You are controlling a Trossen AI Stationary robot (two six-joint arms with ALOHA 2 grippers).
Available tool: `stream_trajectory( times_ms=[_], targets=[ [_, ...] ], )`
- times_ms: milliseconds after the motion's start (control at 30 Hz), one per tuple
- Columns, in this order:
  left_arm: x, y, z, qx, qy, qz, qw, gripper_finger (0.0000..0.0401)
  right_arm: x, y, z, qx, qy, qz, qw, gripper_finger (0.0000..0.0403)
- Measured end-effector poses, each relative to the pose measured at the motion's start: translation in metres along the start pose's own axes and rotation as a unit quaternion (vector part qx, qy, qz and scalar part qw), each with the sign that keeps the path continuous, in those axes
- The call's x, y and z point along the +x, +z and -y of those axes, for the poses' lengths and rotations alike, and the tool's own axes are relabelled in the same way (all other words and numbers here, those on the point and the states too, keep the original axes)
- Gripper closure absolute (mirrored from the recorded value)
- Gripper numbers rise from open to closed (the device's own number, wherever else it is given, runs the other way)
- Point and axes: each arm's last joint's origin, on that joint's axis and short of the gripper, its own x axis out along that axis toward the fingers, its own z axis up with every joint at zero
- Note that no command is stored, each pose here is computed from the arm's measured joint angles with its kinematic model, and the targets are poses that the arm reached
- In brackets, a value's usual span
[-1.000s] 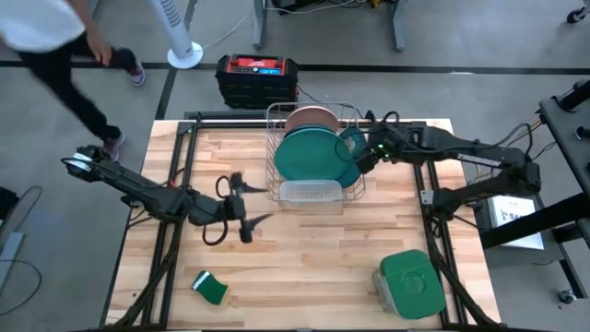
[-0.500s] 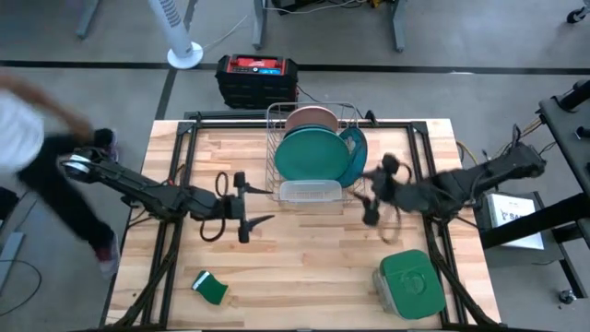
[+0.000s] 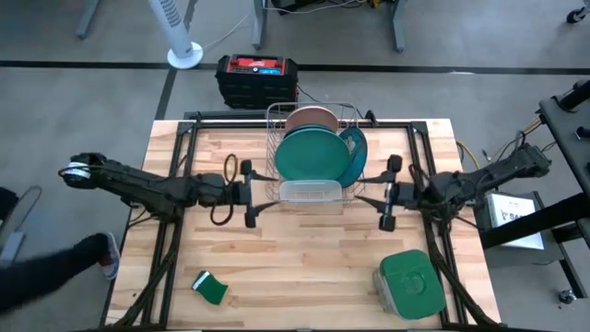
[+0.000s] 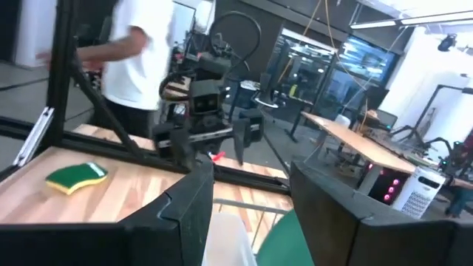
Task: Sort dishes
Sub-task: Return to Home Position
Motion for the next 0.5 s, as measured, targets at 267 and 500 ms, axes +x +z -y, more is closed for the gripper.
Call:
stream_trajectory(
  times_ms=[267,500],
  targets=[
    [-0.025,0.003,-0.007,-0.033,0.007,0.042,0.999,0.0128,-0.025,-0.034,0.003,-0.021,0.015,0.094,0.995,0.0258],
    [-0.03,0.004,-0.009,-0.048,0.013,0.051,0.997,0.014,-0.023,-0.062,0.011,-0.033,-0.048,0.109,0.992,0.0286]
  ],
)
